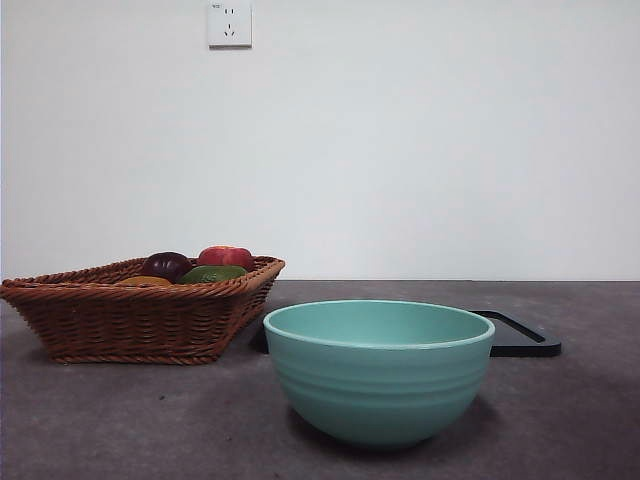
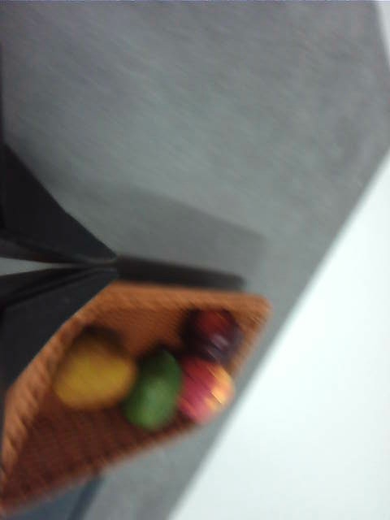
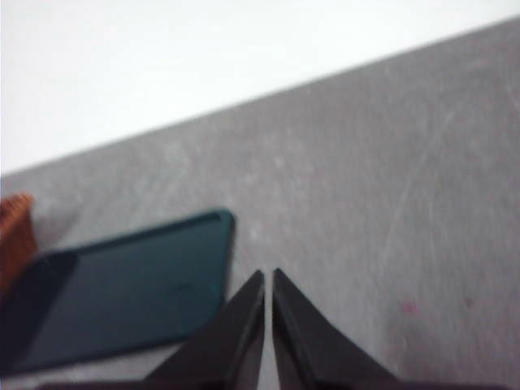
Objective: Pick up the wifruite, put it on the bowl, pick up the plate, put it on desk
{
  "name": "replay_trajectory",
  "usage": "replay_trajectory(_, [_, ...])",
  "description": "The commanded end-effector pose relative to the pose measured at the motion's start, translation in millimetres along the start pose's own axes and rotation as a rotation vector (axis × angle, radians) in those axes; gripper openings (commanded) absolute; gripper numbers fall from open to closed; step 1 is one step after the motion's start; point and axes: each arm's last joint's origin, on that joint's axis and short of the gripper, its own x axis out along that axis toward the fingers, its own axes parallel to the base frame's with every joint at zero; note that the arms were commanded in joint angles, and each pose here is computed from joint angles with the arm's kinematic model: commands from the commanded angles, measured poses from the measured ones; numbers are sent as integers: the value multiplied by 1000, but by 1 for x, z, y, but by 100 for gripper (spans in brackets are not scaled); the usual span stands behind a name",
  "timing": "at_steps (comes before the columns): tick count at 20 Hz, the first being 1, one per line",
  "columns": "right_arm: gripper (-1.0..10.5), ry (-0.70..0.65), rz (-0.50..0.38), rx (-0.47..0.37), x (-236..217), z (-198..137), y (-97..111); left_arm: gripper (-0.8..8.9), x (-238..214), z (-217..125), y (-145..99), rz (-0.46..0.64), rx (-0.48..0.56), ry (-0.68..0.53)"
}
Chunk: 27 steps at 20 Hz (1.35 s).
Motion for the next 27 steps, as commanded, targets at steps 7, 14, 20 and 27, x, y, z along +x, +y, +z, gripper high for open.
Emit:
replay_trajectory(7, [5,-65,32,7,-24,54,23,10,-23,52,-32,-97,0,-73])
replay_trajectory(14, [5,51,92,-42,-35,103,45,10,-25,89,-56,-192,91,81])
replay_trajectory(20, [5,274,179,-109,-31,135,60,9,-21,117,-76,-340,155,215])
replay_trajectory(27, [5,451,251,-170,-22,158,73,9,-18,132,-92,-421,255,426])
